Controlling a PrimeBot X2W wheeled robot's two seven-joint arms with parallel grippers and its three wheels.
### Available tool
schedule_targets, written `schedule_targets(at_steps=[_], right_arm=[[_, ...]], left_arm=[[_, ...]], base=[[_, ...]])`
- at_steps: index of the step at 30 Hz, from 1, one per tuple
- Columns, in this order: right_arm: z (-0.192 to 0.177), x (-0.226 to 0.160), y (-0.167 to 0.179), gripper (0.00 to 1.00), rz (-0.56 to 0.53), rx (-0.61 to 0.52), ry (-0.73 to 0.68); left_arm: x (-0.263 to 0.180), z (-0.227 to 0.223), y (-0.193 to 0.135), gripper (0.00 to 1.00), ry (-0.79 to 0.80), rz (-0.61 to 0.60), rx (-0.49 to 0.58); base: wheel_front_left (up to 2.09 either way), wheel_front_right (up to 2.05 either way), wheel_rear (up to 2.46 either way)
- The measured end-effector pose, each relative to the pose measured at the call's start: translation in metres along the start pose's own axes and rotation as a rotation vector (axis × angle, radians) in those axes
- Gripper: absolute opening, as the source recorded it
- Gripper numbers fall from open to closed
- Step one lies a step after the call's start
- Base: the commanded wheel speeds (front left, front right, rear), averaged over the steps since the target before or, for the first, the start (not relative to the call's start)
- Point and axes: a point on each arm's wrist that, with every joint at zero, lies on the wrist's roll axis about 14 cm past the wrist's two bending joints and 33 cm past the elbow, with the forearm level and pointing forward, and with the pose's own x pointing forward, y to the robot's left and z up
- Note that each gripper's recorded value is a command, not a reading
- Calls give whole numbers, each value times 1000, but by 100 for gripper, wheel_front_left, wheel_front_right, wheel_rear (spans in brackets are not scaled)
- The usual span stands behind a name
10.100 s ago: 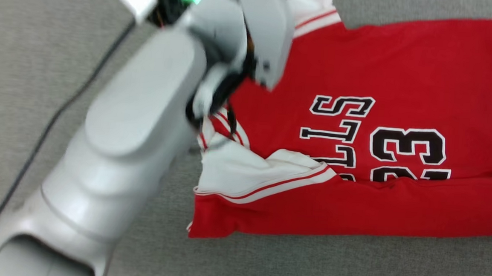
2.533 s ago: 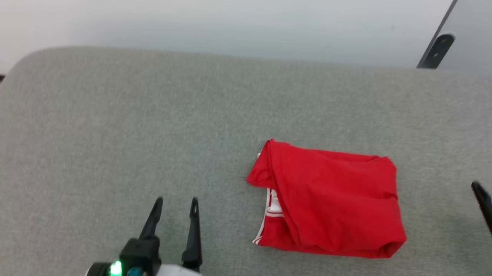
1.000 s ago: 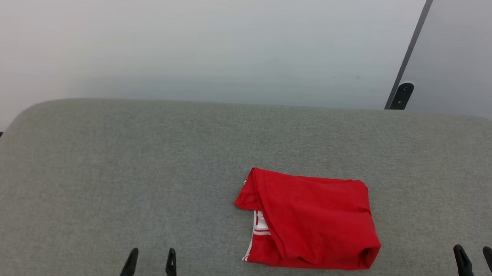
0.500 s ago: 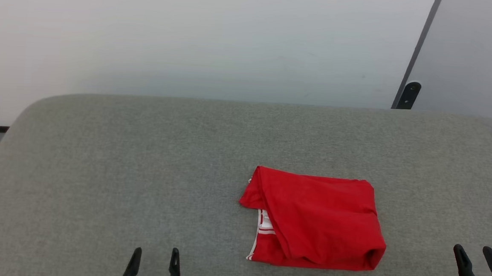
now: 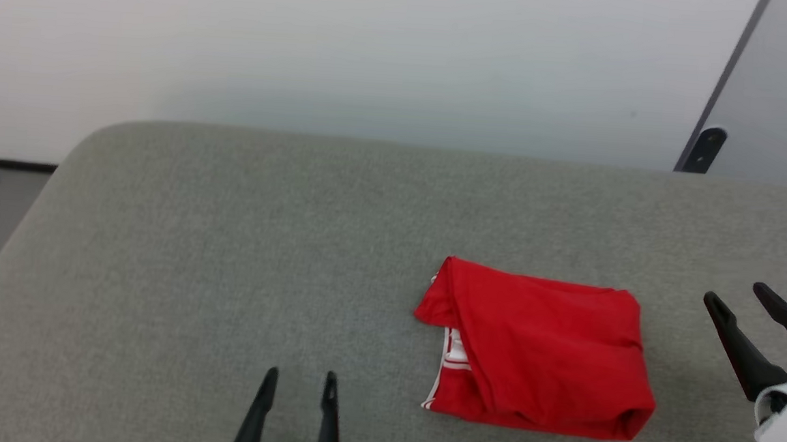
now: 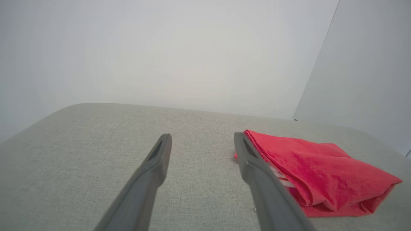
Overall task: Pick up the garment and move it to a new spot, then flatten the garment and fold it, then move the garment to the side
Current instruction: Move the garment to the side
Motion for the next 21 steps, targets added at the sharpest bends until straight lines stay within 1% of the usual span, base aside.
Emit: schedule_targets(at_steps=[2, 5, 7, 9, 10, 14, 16, 18, 21], right_arm=[[-14, 12, -2, 100, 18, 3, 94], [-54, 21, -9, 100, 30, -2, 294], [-80, 22, -12, 100, 39, 31, 410], [-96, 24, -16, 100, 47, 22, 488], [-101, 27, -18, 100, 48, 38, 518], [-130, 24, -25, 100, 64, 47, 692], [-137, 27, -28, 100, 70, 57, 745], [-137, 34, -33, 100, 71, 47, 760], [-144, 44, -32, 100, 81, 91, 783]], left_arm=[[4, -2, -3, 100, 1, -1, -3], [8, -11, -8, 100, 31, 1, -11], [9, -18, -10, 100, 49, 5, -16], [12, -21, -12, 100, 60, 10, -19], [13, -21, -12, 100, 59, 13, -19], [16, -25, -11, 100, 72, 33, -18], [18, -27, -11, 100, 80, 41, -19], [20, -30, -12, 100, 87, 42, -20], [23, -31, -14, 100, 93, 51, -30]], base=[[0, 0, 0], [0, 0, 0], [0, 0, 0], [0, 0, 0], [0, 0, 0], [0, 0, 0], [0, 0, 0], [0, 0, 0], [0, 0, 0]])
